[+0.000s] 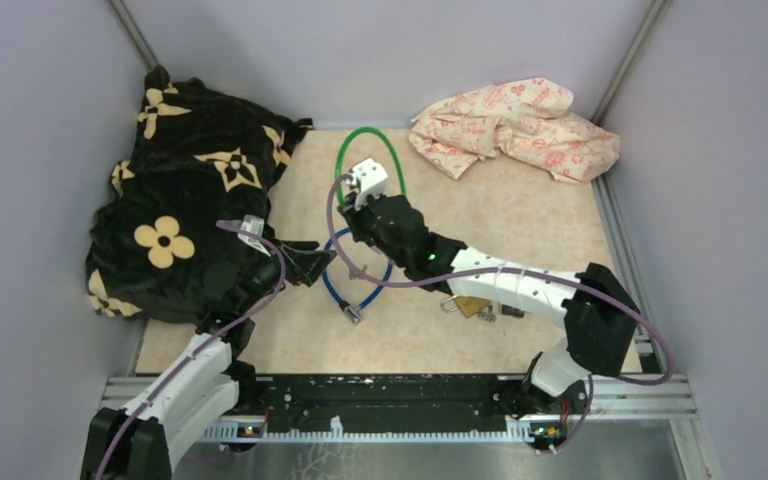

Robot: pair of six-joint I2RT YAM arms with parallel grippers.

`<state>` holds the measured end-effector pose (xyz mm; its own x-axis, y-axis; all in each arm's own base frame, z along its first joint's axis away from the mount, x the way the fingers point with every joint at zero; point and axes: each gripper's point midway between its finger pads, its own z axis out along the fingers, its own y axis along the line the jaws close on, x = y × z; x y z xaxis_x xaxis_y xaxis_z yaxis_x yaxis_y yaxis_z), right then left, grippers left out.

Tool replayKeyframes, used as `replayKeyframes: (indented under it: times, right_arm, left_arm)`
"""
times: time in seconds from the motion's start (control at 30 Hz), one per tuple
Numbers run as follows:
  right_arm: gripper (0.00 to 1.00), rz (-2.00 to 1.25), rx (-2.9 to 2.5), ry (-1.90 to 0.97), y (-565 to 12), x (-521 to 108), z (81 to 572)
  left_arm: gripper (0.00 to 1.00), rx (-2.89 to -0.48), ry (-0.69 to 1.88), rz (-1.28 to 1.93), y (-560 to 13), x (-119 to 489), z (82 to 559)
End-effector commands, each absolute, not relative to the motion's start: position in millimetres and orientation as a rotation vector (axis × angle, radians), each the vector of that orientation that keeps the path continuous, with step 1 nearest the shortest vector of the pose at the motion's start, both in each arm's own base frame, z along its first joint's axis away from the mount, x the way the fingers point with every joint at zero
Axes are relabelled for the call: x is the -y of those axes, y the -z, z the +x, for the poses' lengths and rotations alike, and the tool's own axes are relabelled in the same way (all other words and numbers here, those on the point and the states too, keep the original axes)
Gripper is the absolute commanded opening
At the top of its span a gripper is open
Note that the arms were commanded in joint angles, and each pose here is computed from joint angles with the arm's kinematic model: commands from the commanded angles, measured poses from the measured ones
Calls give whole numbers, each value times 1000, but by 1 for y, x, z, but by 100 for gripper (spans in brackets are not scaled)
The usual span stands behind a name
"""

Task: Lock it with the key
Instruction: Pick up the lock from the center of the board.

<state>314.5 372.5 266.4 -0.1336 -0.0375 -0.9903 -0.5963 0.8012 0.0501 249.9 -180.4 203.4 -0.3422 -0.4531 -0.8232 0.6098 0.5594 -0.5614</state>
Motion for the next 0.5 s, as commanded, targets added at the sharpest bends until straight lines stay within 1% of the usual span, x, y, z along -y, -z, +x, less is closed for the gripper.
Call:
replayKeyframes:
  times: [0.0,0.1,0.23,0.37,0.47]
  right_arm:
    - [0,-442,-1409,-618,-349,-409,304]
    - [0,-463,-1376,-643,-356,-429,294]
    - [0,-504,-1337,-657,-360,-447,281]
    - [0,-537,-1323,-708,-363,-460,270]
    - [0,-576,-1313,-741,-363,-468,262]
  left_arm:
    - [86,-1474,1067,207,-230,185,251]
    - [85,-1459,1064,189,-235,185,252]
    - [75,-1428,1019,138,-244,178,261]
    - [71,-1402,988,125,-249,173,264]
    - [65,-1397,950,82,-249,166,270]
